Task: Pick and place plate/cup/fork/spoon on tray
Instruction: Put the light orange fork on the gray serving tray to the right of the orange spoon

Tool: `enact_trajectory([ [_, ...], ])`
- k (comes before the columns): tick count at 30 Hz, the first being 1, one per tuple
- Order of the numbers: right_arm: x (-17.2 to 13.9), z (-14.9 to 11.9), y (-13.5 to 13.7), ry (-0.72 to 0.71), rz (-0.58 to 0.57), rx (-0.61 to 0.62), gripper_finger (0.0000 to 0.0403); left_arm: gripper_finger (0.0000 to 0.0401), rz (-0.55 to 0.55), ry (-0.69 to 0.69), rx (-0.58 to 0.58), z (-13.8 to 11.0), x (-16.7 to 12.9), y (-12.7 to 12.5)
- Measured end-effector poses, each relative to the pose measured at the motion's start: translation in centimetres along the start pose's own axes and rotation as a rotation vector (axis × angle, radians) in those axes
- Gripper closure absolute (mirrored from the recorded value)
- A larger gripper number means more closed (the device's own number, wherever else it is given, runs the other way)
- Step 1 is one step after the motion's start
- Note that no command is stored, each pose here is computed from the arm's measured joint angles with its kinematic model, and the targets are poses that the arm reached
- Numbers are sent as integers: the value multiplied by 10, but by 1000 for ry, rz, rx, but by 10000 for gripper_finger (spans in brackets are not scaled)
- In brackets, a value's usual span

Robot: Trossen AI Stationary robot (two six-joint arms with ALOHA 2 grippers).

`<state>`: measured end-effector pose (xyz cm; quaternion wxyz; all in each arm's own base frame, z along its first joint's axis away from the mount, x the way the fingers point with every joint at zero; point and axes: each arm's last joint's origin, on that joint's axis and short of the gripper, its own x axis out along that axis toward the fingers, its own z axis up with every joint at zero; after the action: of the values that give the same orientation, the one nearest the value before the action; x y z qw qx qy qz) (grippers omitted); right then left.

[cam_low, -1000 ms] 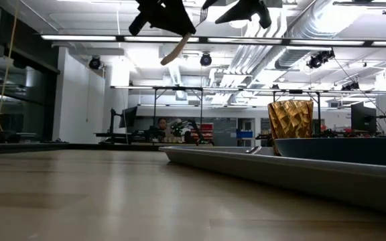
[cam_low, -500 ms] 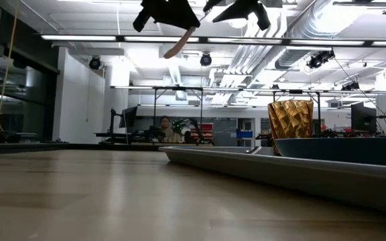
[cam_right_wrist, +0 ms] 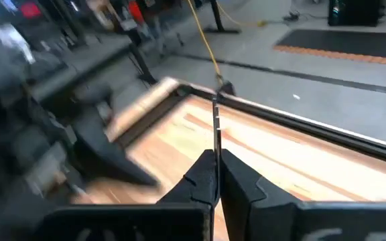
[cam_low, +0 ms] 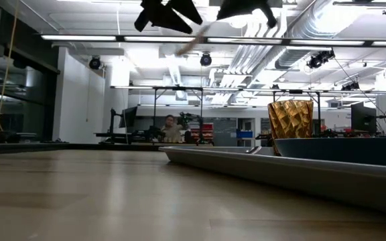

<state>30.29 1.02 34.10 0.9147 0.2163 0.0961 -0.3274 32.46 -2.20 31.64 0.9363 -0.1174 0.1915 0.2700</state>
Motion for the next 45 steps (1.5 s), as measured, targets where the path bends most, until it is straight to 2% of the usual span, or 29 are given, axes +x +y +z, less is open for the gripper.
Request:
enact_trajectory([
  [6, -41, 0, -25, 136, -98, -36, 402, 187, -148, -38, -28, 25, -28, 17],
  [11, -64, -33, -26, 198, -174, 3, 402, 181, -151, -139, -8, 43, -55, 30],
  [14, -70, -72, -27, 192, -162, 110, 402, 185, -125, -181, -1, 49, -67, 36],
  [18, -68, -129, -34, 119, -85, 353, 402, 187, -109, -203, -12, 52, -73, 40],
  [22, -52, -161, -42, -9, -24, 544, 402, 187, -108, -202, -11, 52, -73, 40],
  [25, -36, -170, -46, -79, -50, 597, 402, 188, -107, -200, -10, 52, -73, 40],
  [34, 2, -195, -45, 9, -185, 625, 403, 188, -106, -193, -23, 51, -71, 39],
  [39, 5, -198, -47, 48, -282, 586, 403, 188, -107, -194, -26, 51, -71, 39],
  [45, 3, -192, -46, 68, -318, 567, 403, 188, -107, -194, -26, 51, -71, 39],
])
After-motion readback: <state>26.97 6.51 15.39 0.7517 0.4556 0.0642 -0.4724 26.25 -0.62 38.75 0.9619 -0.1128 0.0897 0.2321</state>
